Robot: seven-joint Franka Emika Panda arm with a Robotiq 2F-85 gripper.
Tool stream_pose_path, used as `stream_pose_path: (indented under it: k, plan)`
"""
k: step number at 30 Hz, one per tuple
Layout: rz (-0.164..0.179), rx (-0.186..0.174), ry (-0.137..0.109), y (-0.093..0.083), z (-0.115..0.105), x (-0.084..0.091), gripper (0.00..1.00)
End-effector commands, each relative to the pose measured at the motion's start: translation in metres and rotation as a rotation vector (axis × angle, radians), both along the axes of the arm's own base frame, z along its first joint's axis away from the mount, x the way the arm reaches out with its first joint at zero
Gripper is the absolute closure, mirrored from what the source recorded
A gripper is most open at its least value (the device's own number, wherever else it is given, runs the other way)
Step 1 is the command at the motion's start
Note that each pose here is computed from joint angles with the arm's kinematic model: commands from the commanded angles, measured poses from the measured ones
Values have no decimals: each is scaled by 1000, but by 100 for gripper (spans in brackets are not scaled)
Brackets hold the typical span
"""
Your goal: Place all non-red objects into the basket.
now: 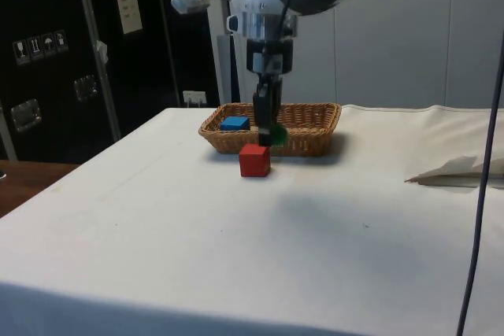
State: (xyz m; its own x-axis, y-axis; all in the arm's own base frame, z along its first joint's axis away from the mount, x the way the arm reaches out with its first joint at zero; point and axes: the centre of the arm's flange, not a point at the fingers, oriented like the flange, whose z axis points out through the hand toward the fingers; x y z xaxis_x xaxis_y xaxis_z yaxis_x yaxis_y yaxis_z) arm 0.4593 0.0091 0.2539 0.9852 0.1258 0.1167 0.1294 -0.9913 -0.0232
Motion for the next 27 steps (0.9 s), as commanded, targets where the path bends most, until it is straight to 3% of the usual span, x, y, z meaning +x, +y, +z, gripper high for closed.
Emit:
stream_pose_path:
  k: [1, 3, 4, 11, 12, 15, 27]
  plan:
    - [0, -9, 11, -7, 2, 2, 100]
    - [1, -7, 13, -16, 7, 6, 100]
    - [0, 1, 6, -12, 7, 5, 100]
    - [-1, -6, 22, -39, 17, 14, 100]
    - [-2, 0, 15, -36, 17, 14, 100]
    - [-2, -5, 28, -52, 22, 19, 100]
    - [-3, -18, 33, -89, 29, 33, 100]
